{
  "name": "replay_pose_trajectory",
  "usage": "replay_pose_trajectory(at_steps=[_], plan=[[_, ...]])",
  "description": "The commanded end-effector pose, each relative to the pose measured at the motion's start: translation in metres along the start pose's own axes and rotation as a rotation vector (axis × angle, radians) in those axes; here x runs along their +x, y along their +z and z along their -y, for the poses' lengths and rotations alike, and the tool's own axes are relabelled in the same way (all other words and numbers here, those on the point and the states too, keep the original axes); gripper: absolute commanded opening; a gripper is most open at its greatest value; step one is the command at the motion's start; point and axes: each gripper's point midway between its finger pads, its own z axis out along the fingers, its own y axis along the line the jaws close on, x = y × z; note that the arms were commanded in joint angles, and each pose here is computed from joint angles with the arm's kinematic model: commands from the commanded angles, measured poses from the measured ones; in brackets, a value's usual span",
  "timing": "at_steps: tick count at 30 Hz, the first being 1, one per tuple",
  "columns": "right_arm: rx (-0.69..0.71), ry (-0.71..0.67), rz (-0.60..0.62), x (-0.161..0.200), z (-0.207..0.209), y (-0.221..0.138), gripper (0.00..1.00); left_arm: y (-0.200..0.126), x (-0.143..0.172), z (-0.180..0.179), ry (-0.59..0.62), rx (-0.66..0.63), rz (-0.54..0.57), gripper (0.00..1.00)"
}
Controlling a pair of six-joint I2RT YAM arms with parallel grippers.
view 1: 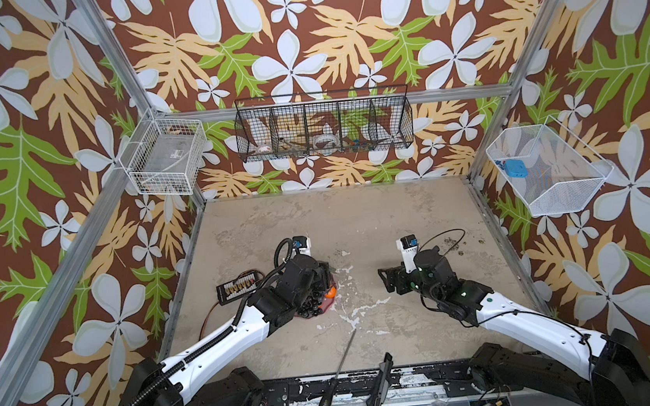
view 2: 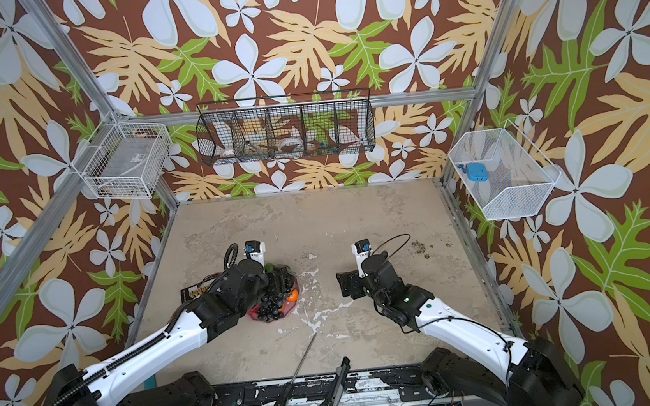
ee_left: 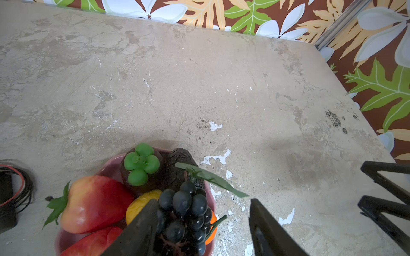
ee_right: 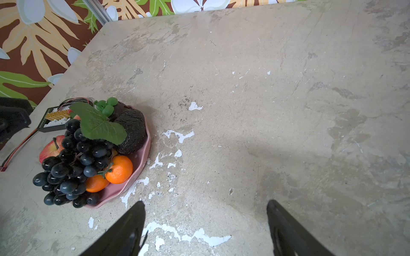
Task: Arrange fruit in a fruit bowl
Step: Place the fruits in the fruit bowl, then reset both arms
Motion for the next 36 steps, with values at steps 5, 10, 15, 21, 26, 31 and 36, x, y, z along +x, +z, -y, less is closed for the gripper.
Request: replay_pose_trajectory(at_steps=[5,10,15,21,26,31,36], plan=[[0.004,-0.003,0.029,-0.011,-0.002,-0.004,0.85,-0.014,-0.021,-0.006,-0.021,-0.024,0.082,0.67],[0.009,-0.015,0.060,-0.026,-0.004,-0.013,0.85,-0.041,-0.051,-0.024,-0.071,-0.078,0.255,0.69],[0.051,-0.042,0.151,-0.057,-0.002,-0.033,0.86,-0.082,-0.084,-0.056,-0.144,-0.173,0.520,0.70],[0.199,-0.012,0.297,-0.090,0.022,-0.062,0.88,-0.124,-0.096,-0.094,-0.238,-0.270,0.802,0.76],[0.381,0.034,0.421,-0.104,0.055,-0.080,0.94,-0.128,-0.088,-0.144,-0.345,-0.395,0.939,0.76],[0.603,0.006,0.522,-0.100,0.094,-0.088,0.98,-0.096,-0.080,-0.190,-0.288,-0.579,0.892,0.84],[0.695,0.043,0.465,-0.085,0.134,-0.071,0.99,-0.070,-0.060,-0.227,-0.204,-0.738,0.773,0.96]])
